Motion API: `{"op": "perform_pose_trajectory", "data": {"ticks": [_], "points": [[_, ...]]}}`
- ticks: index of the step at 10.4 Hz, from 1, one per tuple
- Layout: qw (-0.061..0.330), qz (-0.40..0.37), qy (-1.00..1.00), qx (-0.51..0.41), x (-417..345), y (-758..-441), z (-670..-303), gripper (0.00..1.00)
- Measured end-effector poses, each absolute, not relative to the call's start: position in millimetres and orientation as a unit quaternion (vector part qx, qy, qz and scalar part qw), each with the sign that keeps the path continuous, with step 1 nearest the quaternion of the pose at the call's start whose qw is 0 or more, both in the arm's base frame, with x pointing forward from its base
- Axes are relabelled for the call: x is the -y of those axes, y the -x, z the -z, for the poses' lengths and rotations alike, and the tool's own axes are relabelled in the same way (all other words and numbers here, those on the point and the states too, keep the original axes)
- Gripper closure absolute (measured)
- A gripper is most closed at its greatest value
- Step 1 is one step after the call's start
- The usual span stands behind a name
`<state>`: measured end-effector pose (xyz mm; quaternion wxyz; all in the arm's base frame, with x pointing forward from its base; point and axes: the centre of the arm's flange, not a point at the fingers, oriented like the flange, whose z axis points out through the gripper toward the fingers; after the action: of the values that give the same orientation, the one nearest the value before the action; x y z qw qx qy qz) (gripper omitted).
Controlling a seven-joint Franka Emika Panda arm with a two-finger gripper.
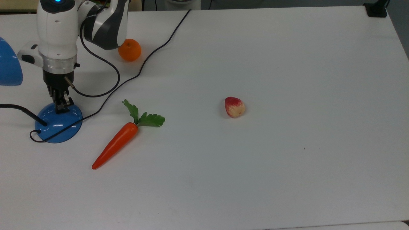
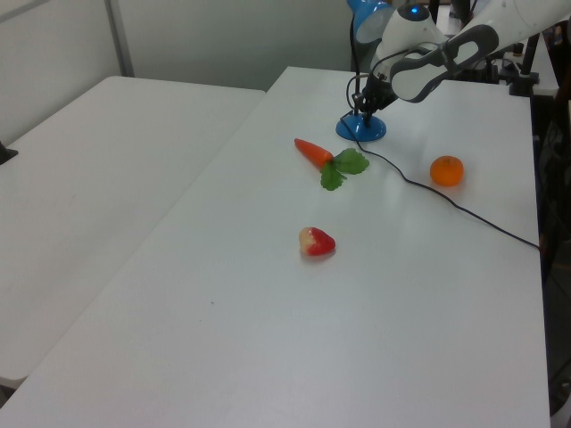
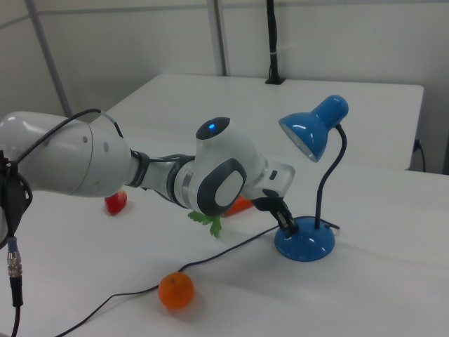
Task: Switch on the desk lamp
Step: 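Press down on the lamp base switch with the gripper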
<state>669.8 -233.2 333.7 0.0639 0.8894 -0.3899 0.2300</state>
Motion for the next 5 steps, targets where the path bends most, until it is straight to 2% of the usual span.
{"op": "perform_pose_trajectory", "data": {"ticks": [5], "points": [[0.065,-0.229,-0.891,0.386,229.8,-669.3,-333.9,0.99]]}}
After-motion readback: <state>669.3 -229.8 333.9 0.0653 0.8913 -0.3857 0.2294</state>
